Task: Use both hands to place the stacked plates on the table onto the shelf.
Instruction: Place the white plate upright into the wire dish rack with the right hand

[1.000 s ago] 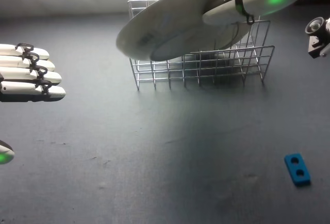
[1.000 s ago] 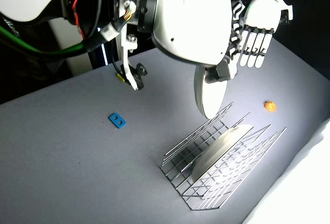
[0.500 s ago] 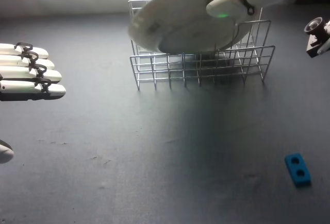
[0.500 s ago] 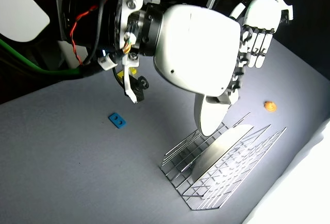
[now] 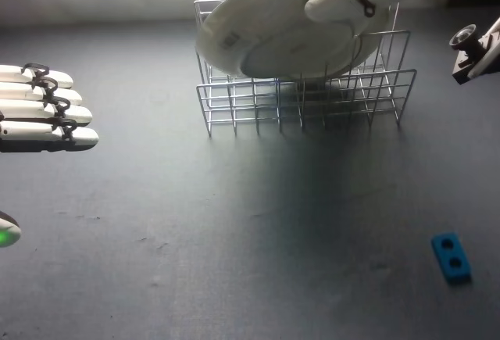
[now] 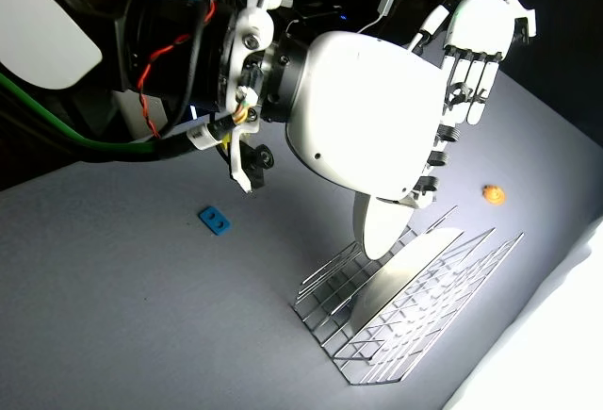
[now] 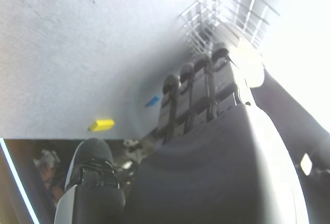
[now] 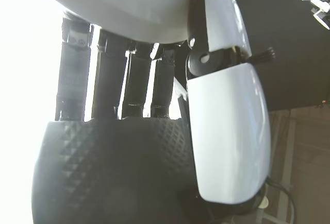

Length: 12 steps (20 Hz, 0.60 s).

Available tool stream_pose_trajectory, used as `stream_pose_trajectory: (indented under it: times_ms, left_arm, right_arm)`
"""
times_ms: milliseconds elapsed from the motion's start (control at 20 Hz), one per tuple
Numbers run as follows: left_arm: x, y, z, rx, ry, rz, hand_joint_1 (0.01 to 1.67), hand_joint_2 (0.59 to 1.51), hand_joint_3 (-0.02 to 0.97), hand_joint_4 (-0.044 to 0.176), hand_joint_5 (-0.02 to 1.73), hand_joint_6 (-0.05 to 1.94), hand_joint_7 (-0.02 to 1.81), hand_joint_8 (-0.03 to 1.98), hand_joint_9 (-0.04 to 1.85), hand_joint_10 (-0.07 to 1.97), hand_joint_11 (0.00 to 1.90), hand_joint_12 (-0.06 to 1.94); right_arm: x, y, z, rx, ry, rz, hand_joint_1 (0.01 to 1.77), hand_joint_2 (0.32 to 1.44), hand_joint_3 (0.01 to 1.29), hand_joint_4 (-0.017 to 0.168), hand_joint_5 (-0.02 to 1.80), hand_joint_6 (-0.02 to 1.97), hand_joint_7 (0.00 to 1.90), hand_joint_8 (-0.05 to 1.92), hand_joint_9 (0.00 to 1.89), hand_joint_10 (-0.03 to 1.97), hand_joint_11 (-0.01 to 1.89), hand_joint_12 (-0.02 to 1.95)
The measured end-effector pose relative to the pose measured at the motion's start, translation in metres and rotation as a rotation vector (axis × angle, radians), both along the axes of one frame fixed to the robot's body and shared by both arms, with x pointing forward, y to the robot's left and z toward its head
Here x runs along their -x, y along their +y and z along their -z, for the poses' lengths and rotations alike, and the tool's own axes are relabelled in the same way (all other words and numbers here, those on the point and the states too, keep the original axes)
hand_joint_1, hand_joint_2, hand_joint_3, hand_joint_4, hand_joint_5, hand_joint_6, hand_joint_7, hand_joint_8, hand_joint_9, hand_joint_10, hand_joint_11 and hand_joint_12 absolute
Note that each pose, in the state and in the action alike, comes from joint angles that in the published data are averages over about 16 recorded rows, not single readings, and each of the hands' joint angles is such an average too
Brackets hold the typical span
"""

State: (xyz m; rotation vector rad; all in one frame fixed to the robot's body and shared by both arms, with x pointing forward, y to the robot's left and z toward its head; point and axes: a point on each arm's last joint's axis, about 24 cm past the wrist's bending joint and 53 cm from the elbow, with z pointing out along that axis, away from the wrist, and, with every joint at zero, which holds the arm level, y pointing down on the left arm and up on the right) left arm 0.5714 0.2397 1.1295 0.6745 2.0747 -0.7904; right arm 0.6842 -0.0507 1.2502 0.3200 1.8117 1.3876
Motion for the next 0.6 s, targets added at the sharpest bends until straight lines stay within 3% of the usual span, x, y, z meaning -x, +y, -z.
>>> stream_pose_trajectory:
  times_ms: [600]
  left_arm:
    - [0.006,-0.004,-0.001,0.006,0.003,0.023,0.02,1.215,0.008,-0.001,0.13,0.01,0.09,0.01,0.06,0.01,0.02,0.01]
  right_arm:
    - [-0.025,-0.002,0.025,0.008,0.051,0.038,1.22,1.00,0.01,0.000,0.94,0.90,1.10,0.84,1.36,-0.01,0.91,1.00]
